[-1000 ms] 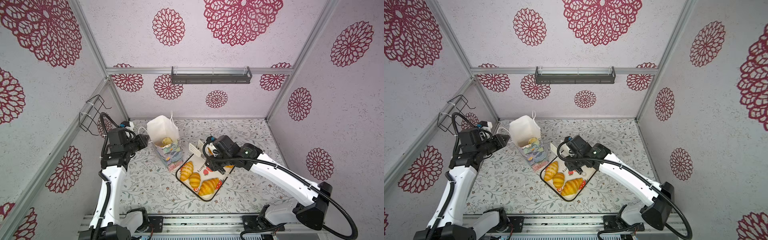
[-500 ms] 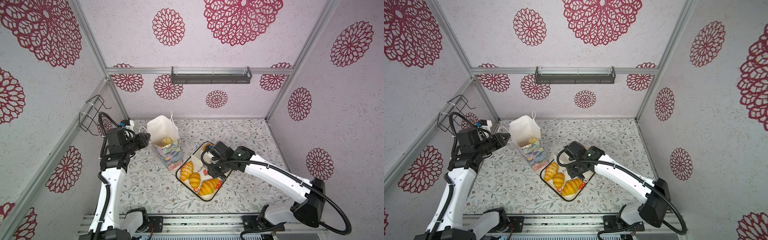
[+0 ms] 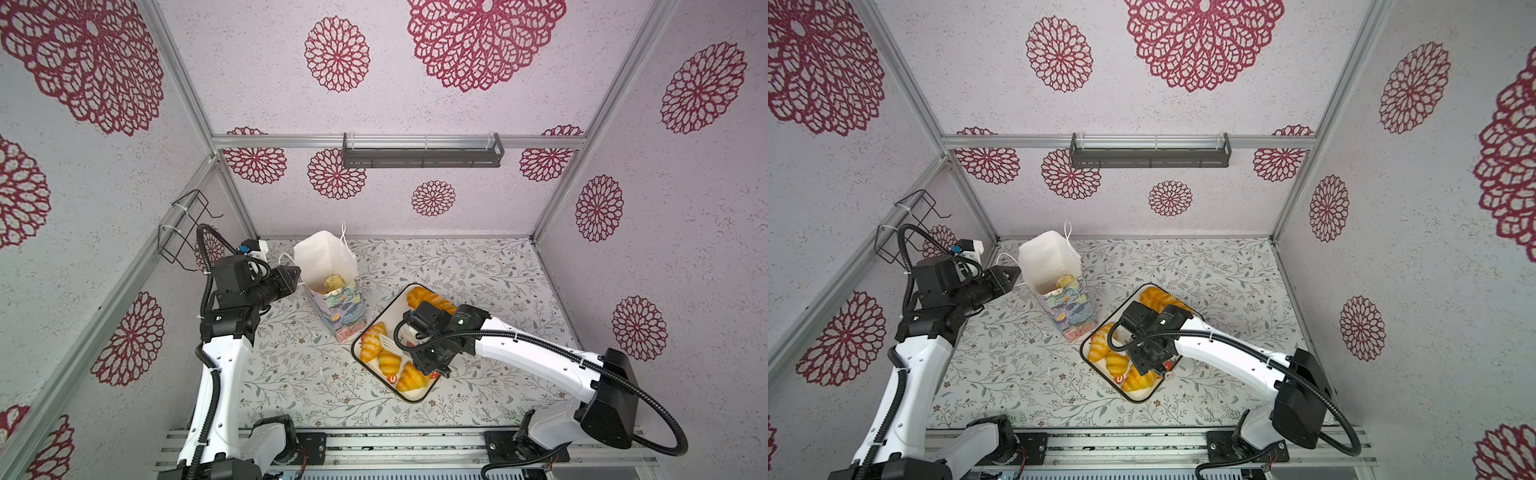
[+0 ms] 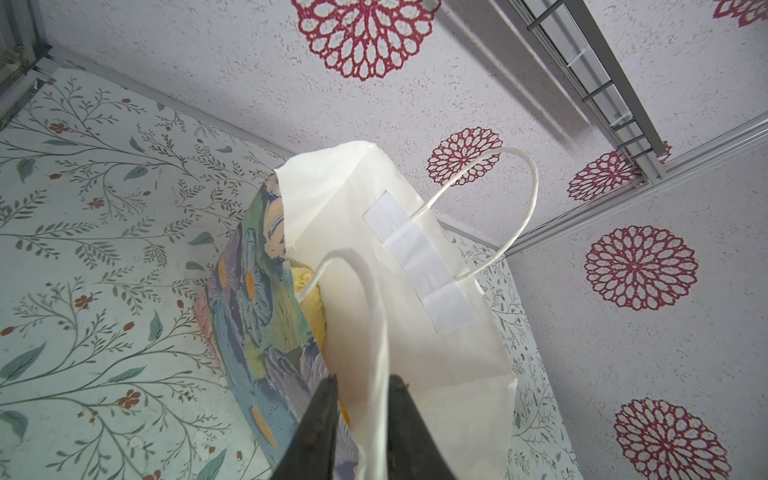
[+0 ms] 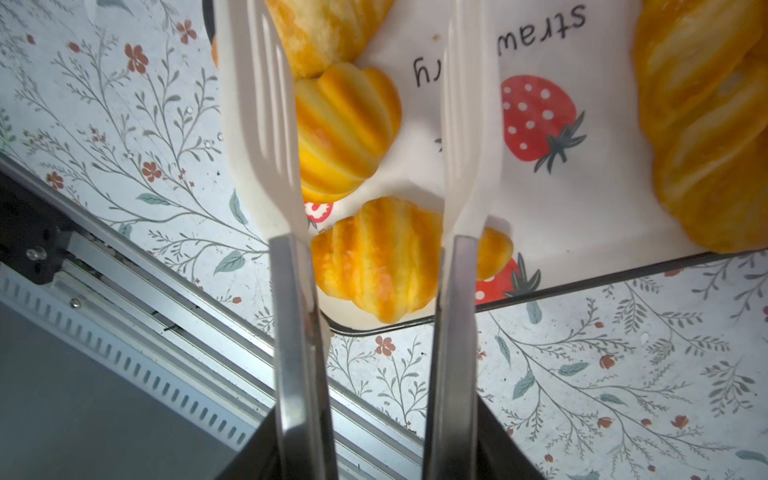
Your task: Place the fake bread into the paper bag
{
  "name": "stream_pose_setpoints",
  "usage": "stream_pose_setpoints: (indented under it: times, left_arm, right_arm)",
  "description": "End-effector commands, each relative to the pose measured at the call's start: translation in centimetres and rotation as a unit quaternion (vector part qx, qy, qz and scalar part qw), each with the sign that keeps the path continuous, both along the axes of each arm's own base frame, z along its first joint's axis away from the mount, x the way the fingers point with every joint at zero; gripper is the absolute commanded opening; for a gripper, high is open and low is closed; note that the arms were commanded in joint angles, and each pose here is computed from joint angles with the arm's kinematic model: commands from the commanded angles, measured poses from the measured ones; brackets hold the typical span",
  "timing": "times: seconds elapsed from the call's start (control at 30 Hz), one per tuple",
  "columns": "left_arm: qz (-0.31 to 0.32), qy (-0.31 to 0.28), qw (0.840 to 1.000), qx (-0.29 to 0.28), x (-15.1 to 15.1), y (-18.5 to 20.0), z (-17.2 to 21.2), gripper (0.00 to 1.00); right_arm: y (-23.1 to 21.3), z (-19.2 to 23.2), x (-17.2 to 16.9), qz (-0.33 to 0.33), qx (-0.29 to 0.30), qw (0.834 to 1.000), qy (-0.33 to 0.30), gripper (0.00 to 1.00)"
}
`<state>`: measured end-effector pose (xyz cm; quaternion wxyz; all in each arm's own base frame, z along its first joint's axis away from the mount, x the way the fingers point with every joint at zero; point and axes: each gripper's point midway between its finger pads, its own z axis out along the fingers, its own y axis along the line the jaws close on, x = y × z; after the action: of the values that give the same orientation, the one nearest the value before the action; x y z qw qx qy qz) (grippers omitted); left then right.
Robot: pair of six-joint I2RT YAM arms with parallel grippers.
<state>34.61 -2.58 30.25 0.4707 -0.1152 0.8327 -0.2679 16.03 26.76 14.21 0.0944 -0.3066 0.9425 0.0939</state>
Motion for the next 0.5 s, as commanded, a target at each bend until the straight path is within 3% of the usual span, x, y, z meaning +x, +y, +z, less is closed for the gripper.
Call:
stream_pose_setpoints:
  times: [0.0,0.47]
  left_arm:
    - [-0.005,-0.020,1.000,0.004,-0.1,-0.3,1.0,0.25]
    - [-0.004,-0.018,1.000,0.004,-0.1,-0.2,0.9,0.25]
  right_arm:
    - [0.1,-0.1,-0.8,0.002,-0.007,1.000,-0.002,0.53]
    - [0.2,-1.7,-1.6,0.016,-0.034,0.999,0.003,0.56]
